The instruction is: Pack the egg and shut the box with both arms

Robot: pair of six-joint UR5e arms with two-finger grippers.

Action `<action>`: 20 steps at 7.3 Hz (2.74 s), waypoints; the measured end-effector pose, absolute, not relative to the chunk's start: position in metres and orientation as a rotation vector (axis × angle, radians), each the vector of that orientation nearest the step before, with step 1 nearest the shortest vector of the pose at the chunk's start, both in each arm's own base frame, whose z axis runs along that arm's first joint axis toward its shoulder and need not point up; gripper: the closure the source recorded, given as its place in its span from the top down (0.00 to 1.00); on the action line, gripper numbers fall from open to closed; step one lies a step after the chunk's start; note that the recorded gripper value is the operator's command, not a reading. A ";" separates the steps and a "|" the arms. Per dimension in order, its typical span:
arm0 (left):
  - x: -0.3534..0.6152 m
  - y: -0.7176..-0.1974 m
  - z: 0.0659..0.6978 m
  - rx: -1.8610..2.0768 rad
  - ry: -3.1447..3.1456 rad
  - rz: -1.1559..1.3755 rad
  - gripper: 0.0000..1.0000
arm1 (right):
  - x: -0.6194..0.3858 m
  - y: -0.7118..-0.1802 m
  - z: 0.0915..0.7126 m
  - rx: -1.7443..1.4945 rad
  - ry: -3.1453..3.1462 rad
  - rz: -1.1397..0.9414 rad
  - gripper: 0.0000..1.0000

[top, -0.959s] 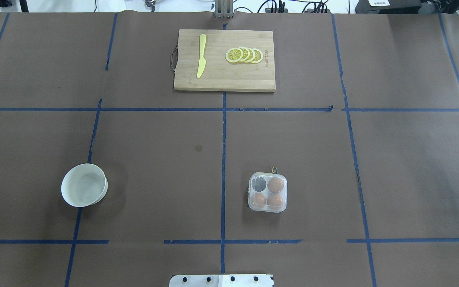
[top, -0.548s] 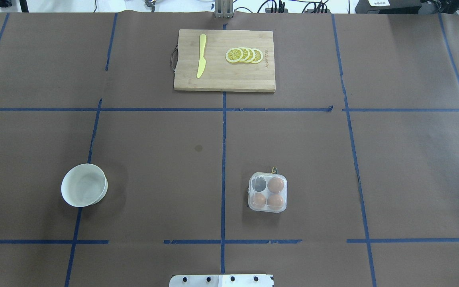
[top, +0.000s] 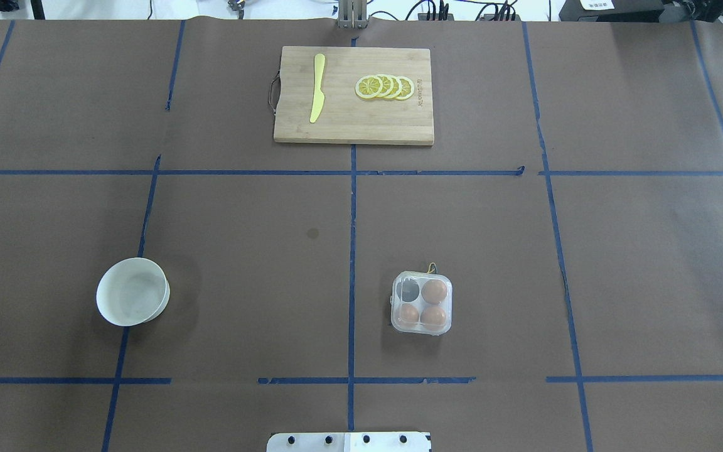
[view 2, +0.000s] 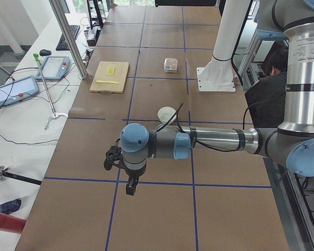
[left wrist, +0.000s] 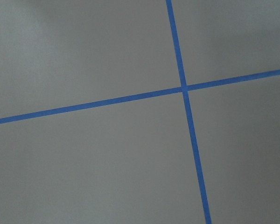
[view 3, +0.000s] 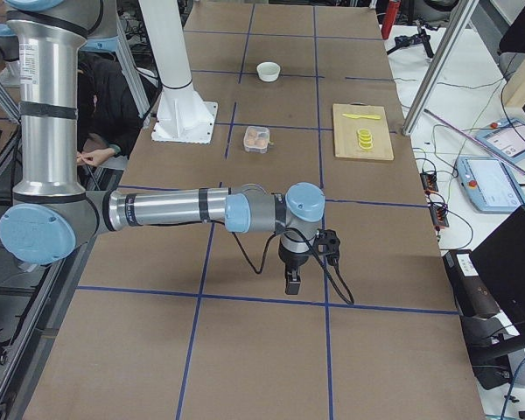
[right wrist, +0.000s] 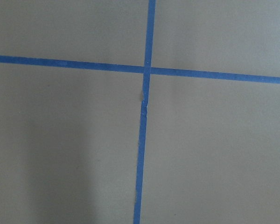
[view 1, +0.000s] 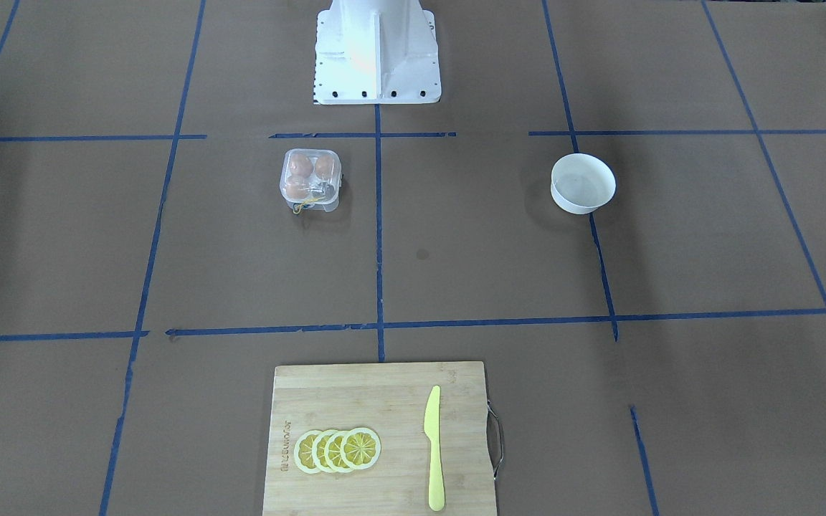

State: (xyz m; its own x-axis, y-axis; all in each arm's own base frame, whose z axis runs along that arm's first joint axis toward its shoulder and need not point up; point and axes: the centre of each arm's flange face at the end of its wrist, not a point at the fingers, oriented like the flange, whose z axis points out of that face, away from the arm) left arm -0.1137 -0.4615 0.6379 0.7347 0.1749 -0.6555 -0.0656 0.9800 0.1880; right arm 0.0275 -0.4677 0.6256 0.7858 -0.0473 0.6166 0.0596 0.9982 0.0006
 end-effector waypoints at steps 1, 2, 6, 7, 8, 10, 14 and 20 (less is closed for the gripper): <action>-0.114 -0.461 0.638 0.155 0.735 0.132 1.00 | 0.032 -0.462 0.632 -0.032 -0.663 -0.042 1.00; -0.114 -0.461 0.638 0.155 0.737 0.132 1.00 | 0.040 -0.456 0.639 -0.041 -0.664 -0.020 1.00; -0.112 -0.462 0.634 0.165 0.751 0.137 1.00 | 0.055 -0.438 0.653 -0.057 -0.668 0.012 1.00; -0.111 -0.462 0.632 0.170 0.756 0.139 1.00 | 0.055 -0.440 0.654 -0.058 -0.659 0.014 1.00; -0.111 -0.462 0.630 0.174 0.767 0.140 1.00 | 0.057 -0.441 0.656 -0.058 -0.641 0.014 1.00; -0.110 -0.462 0.629 0.175 0.782 0.139 1.00 | 0.060 -0.441 0.657 -0.055 -0.604 0.012 1.00; -0.109 -0.457 0.636 0.159 0.787 0.132 1.00 | 0.057 -0.437 0.659 -0.063 -0.624 0.011 1.00; -0.109 -0.456 0.636 0.161 0.780 0.133 1.00 | 0.052 -0.440 0.648 -0.050 -0.698 0.006 1.00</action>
State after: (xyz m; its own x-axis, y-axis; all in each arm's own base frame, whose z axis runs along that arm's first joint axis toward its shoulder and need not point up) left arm -0.1092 -0.4565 0.6358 0.7034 0.1780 -0.6881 -0.0593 0.9795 0.1927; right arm 0.0515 -0.4395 0.6480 0.7663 0.0219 0.6421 0.0113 0.9988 -0.0475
